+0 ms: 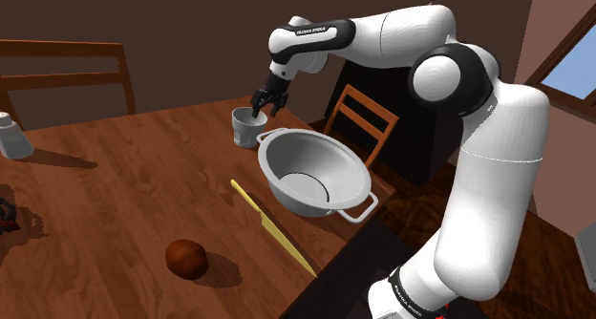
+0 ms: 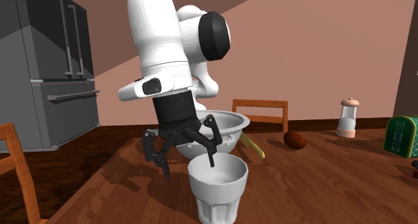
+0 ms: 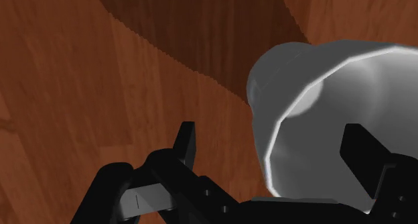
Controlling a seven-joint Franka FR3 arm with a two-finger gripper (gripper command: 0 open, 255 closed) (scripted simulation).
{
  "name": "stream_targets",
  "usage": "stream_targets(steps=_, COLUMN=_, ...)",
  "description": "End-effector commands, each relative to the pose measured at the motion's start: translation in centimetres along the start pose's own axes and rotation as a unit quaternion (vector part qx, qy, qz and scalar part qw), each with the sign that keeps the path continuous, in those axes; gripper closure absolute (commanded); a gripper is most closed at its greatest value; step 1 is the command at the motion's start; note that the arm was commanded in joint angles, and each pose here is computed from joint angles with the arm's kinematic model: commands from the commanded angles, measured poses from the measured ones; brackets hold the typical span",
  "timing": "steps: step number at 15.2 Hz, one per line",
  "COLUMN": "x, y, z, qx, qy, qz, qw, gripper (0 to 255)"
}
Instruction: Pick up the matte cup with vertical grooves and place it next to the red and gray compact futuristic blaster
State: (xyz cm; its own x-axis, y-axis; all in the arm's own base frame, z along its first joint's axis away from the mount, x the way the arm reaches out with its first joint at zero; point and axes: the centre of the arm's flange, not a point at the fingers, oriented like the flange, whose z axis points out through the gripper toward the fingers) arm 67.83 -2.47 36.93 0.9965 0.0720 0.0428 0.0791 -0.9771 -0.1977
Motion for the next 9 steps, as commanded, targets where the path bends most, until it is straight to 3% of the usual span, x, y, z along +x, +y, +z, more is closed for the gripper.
stream_targets(steps=1, x=0.11, y=0.02, z=1.14, qx=0.0, qy=0.0, qz=0.0, qw=1.0, gripper=0)
stream_targets(steps=9, x=0.11, y=0.02, z=1.97, qx=0.0, qy=0.0, qz=0.0, qw=1.0, gripper=0)
